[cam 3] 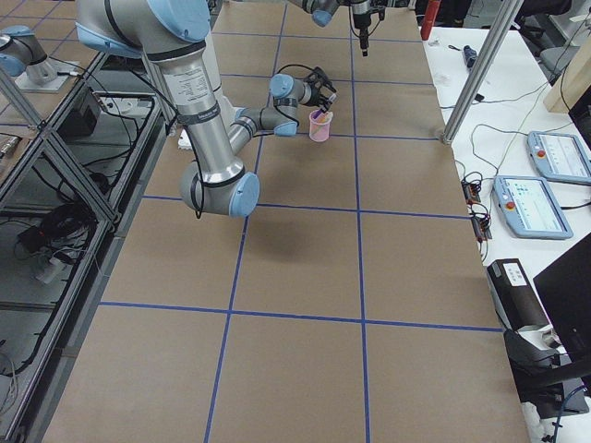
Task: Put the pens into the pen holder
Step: 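Carry the purple marker over the pink cup with the right gripper, then lower the purple marker into the cup and open the right gripper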
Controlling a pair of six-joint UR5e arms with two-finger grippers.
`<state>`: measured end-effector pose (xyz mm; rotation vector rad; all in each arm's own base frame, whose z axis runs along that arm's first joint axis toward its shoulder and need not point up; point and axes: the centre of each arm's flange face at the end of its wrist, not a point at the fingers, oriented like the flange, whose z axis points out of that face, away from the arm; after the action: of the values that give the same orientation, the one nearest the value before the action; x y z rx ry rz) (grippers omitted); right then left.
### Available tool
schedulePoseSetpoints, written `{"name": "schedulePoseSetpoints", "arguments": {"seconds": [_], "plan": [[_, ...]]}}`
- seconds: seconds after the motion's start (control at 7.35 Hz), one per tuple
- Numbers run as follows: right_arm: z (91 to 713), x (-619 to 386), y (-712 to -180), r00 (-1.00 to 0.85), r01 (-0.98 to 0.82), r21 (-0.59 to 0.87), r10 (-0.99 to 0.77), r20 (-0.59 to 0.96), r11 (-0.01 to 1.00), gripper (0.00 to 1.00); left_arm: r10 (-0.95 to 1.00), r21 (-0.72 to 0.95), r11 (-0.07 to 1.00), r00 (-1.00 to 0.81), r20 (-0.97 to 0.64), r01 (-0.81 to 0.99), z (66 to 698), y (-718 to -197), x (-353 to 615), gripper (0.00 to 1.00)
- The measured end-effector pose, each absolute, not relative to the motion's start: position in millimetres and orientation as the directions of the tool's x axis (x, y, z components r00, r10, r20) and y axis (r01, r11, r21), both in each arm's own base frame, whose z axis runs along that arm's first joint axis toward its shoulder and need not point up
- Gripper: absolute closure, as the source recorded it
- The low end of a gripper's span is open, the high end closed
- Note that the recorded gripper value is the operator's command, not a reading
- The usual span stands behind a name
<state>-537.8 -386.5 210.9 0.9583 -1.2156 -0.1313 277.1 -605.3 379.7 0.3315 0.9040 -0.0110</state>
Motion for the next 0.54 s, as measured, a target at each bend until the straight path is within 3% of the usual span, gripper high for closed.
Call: {"name": "schedulePoseSetpoints", "arguments": {"seconds": [0.54], "plan": [[198.0,-532.7,-387.5,0.378,-0.413,0.677,-0.561,0.736,0.609,0.00,0.129,0.279,0.949,0.626,-0.770,0.148,381.4,-605.8,278.5,0.01]]}}
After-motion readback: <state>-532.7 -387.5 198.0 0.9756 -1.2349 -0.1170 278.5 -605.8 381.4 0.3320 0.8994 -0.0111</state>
